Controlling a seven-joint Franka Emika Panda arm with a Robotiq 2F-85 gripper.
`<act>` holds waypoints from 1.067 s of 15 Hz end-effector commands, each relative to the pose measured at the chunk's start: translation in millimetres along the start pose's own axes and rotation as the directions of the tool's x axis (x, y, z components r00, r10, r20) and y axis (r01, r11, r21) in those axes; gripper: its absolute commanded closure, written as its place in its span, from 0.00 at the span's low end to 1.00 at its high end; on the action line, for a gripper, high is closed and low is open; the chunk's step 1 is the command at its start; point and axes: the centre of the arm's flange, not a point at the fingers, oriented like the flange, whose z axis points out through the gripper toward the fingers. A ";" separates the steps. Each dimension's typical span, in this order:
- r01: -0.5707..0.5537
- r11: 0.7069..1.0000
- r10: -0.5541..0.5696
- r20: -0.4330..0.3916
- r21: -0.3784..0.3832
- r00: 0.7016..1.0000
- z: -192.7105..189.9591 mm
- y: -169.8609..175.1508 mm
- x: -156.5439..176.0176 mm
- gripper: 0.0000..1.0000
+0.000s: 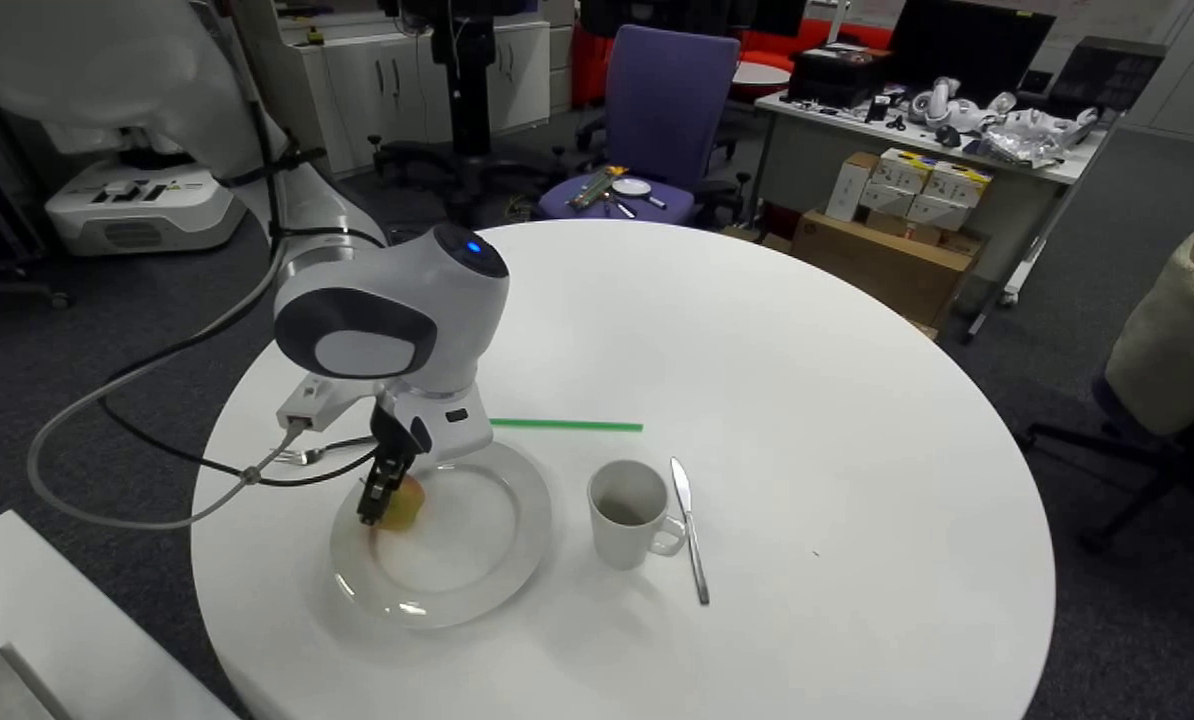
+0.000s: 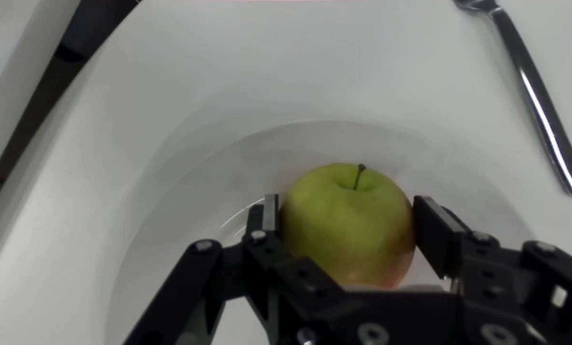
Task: Put the objects on the table on the plate
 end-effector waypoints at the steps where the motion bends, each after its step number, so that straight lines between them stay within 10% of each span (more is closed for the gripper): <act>1: 0.033 0.997 -0.038 0.070 0.072 0.997 -3.6 -4.0 11.7 0.52; 16: 0.001 0.924 -0.160 0.385 0.381 0.909 0.6 14.0 59.0 0.52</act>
